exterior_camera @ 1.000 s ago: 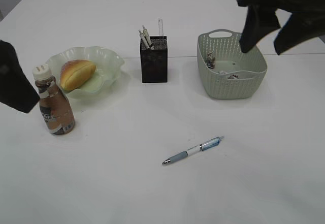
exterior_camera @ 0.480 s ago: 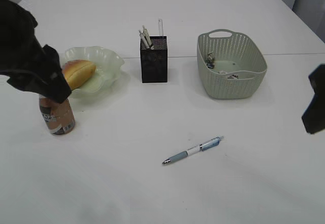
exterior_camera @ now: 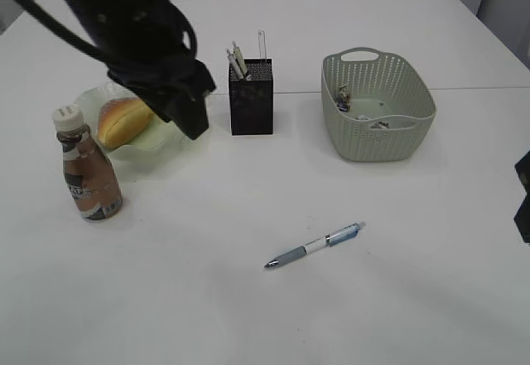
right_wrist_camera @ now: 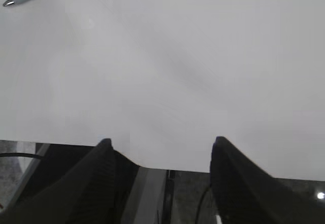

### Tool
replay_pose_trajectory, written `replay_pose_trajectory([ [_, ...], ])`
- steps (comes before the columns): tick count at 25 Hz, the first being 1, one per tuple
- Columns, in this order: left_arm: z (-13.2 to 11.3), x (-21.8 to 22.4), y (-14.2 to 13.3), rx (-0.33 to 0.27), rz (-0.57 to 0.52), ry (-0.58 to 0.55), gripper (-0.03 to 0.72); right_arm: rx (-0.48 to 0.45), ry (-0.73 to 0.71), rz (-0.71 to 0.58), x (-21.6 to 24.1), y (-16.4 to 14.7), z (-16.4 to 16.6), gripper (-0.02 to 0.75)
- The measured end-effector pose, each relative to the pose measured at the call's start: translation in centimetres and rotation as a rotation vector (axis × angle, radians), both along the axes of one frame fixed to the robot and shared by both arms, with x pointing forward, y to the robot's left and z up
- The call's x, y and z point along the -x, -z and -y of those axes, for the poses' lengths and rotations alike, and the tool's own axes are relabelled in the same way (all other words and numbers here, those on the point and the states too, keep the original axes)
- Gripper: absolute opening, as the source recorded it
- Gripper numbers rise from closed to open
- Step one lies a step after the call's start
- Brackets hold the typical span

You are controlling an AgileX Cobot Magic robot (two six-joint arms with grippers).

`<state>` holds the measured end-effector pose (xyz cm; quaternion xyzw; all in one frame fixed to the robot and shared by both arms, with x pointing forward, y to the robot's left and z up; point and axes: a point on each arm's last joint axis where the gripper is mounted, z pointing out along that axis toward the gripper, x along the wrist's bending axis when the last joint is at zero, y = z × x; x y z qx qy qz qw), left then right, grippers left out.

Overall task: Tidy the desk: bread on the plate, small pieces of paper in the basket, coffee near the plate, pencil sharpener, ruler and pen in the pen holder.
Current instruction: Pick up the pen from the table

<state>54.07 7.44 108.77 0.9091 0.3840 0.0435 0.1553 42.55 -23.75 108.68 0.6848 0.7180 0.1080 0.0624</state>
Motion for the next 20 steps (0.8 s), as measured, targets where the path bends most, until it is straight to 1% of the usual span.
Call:
replay_pose_trajectory([
  [4, 3.7, -0.5, 1.0, -0.021, 0.006, 0.093, 0.333, 0.086, -0.007, 0.028, -0.2, 0.0, 0.7, 0.468],
  [6, 5.5, 0.0, 1.7, -0.025, 0.001, 0.137, 0.333, 0.119, -0.006, 0.04, -0.3, -0.1, 1.0, 0.469],
  [10, 8.4, 1.3, 4.0, -0.063, -0.034, 0.225, 0.333, 0.187, 0.014, 0.065, -0.6, -0.2, 1.7, 0.469],
  [14, 9.9, 2.0, 6.0, -0.109, -0.056, 0.272, 0.333, 0.256, 0.013, 0.043, -1.5, 0.6, 1.9, 0.468],
  [20, 10.6, 1.5, 8.5, -0.149, -0.083, 0.28, 0.333, 0.29, -0.004, -0.046, -3.3, 2.8, 1.3, 0.468],
])
